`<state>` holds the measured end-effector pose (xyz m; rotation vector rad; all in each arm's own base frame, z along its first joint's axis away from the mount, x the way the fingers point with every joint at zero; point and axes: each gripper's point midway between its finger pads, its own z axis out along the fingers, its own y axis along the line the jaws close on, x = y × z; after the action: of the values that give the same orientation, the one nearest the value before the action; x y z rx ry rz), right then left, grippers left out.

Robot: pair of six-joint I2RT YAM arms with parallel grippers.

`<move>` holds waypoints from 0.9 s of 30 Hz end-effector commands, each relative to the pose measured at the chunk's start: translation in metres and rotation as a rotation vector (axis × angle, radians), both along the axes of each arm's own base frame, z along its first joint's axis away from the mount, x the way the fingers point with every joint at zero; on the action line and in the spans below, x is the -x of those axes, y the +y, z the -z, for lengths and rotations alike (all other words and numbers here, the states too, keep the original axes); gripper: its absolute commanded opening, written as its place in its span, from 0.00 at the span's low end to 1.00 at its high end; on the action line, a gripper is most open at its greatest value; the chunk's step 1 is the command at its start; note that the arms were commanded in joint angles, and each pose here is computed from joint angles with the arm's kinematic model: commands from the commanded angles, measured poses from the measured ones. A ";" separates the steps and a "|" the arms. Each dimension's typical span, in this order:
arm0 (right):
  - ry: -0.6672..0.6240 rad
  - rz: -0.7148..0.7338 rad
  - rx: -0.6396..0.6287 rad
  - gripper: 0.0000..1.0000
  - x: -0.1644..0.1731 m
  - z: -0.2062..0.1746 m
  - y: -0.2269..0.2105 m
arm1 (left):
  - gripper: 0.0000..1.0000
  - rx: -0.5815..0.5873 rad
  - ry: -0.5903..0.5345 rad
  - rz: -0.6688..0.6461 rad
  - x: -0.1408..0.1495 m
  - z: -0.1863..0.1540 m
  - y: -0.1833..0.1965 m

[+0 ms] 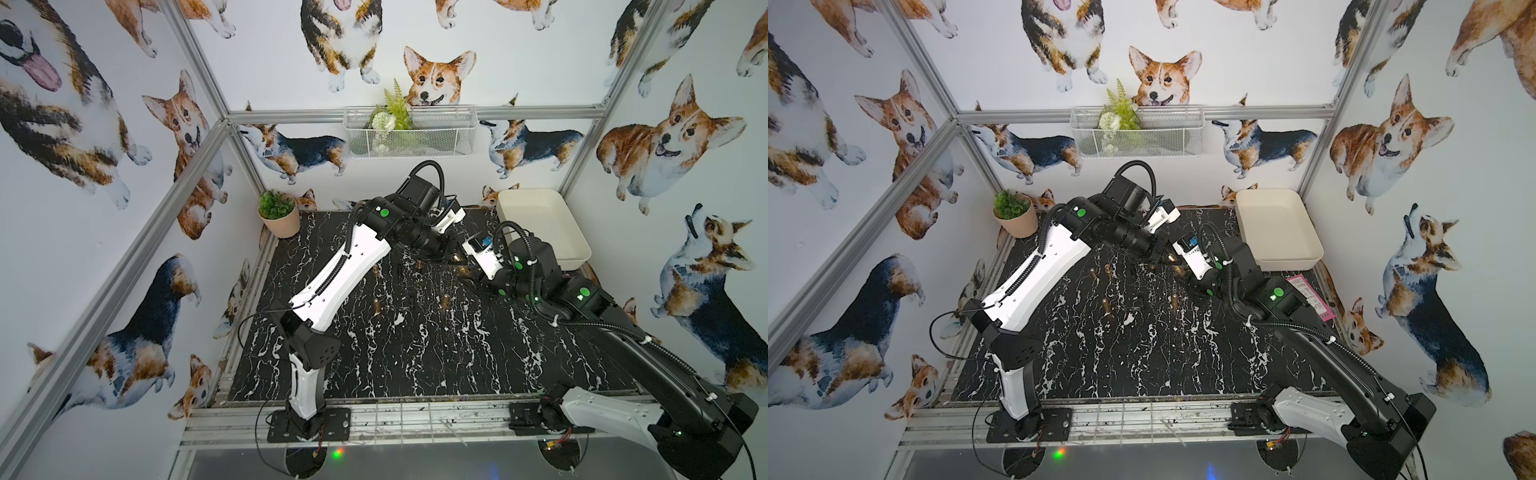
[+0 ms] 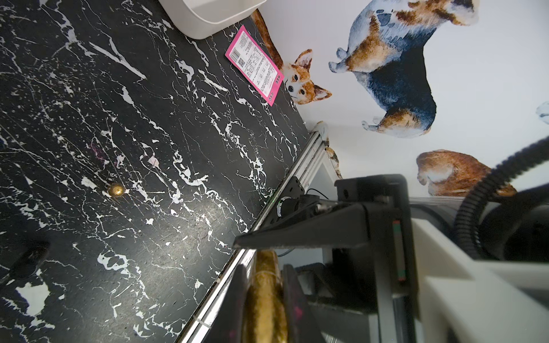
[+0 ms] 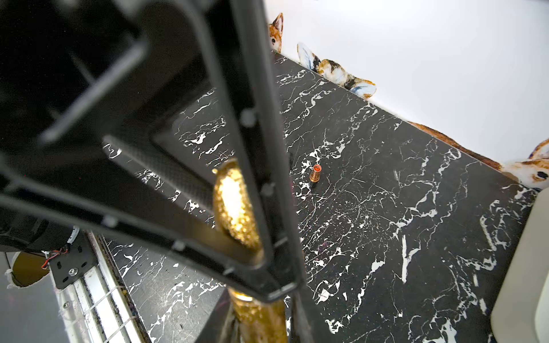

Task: Open the lipstick cap
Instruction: Open the cover of the lipstick.

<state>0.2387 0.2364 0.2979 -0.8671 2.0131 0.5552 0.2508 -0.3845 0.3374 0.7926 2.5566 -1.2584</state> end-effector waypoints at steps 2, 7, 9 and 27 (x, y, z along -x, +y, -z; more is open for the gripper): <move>-0.018 -0.026 -0.010 0.16 0.001 -0.006 0.004 | 0.05 -0.018 0.029 0.019 0.005 0.005 0.002; 0.027 -0.043 -0.004 0.06 0.005 0.002 0.006 | 0.00 -0.023 0.017 -0.004 -0.004 0.004 0.003; 0.036 -0.038 -0.010 0.04 0.007 0.004 0.005 | 0.00 -0.025 0.016 -0.011 -0.008 0.006 0.003; 0.087 -0.006 -0.027 0.00 0.027 0.024 -0.012 | 0.00 0.018 0.009 -0.060 -0.036 -0.001 0.006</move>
<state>0.2293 0.2343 0.3009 -0.8050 1.9525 0.6340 0.2588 -0.3846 0.3402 0.7667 2.5954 -1.3768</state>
